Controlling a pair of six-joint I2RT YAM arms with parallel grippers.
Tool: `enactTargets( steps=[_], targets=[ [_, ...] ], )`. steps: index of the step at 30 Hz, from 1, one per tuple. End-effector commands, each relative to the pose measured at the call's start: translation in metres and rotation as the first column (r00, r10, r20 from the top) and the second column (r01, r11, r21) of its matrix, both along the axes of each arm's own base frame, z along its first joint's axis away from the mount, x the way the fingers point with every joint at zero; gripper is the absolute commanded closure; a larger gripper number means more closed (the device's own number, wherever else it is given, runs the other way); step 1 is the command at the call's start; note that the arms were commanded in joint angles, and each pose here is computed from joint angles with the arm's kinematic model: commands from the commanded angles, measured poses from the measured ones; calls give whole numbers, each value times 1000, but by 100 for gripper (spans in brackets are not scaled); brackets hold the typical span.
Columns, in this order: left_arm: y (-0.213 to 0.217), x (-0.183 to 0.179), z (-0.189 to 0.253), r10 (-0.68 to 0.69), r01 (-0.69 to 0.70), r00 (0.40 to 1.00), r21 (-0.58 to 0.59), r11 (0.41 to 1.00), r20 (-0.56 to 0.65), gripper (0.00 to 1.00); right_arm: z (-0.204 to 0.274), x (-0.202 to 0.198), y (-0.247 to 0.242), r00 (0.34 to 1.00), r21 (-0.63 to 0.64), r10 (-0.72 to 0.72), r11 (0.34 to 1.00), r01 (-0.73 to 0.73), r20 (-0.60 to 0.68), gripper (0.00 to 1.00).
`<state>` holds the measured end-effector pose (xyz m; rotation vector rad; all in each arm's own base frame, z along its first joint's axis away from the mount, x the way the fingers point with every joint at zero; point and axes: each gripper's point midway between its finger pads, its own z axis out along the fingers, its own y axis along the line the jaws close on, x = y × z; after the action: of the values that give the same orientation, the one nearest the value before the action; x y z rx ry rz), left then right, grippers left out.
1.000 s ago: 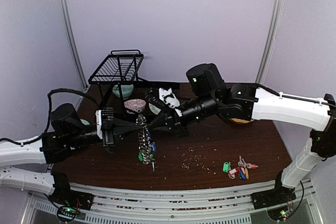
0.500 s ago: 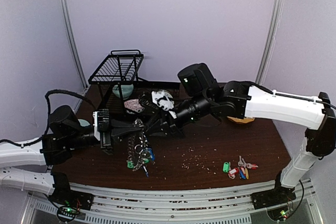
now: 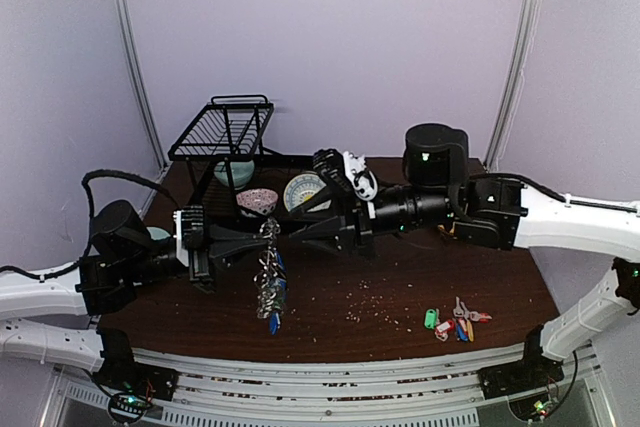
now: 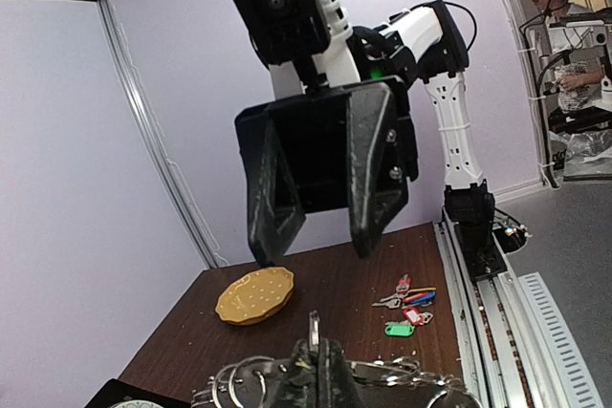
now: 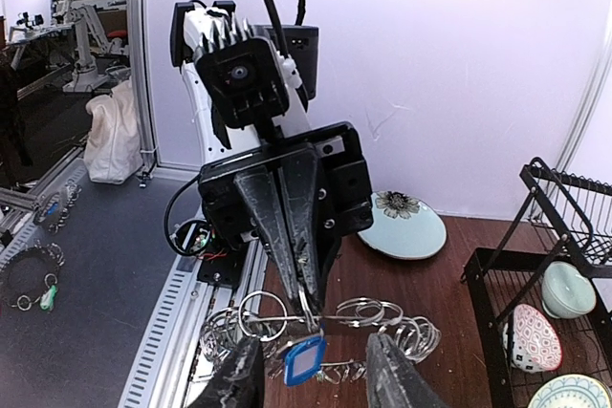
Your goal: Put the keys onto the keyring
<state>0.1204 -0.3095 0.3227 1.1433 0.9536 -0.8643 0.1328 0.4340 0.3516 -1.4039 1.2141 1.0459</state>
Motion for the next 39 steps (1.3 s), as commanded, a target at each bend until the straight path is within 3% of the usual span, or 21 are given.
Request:
enactTargets(
  steps=[1,5,12,20,25,27,29,31,36,39],
  targets=[
    [9,-4,35,12,-3,997,-114,994,77,100,3,0,16,999,75,15,997,-12,-42,62],
    [10,-4,34,13,-4,997,-113,994,77,100,-8,3,23,998,50,15,999,-12,-59,64],
    [10,-4,34,15,-6,997,-112,994,79,100,-15,3,29,996,46,36,998,-32,-78,84],
    [10,-4,34,20,-11,997,-112,994,77,100,-18,-2,31,995,17,69,998,-68,-79,99],
    [9,2,31,41,-34,997,-102,994,60,100,-8,1,23,998,2,32,999,-32,-46,100],
    [7,8,28,66,-63,997,-83,995,41,100,-7,9,15,1000,-51,-25,998,25,8,100],
    [3,15,22,88,-88,996,-36,996,23,74,-20,19,1,994,-181,-94,978,103,59,100],
    [-3,19,15,91,-92,996,29,995,15,66,-28,29,-12,980,-291,-149,939,181,129,100],
    [-17,23,0,66,-63,998,139,988,-14,66,-47,42,-28,928,-503,-193,795,339,319,100],
    [-23,25,-8,56,-49,998,179,983,-35,69,-40,40,-26,916,-536,-178,765,359,360,100]
  ],
)
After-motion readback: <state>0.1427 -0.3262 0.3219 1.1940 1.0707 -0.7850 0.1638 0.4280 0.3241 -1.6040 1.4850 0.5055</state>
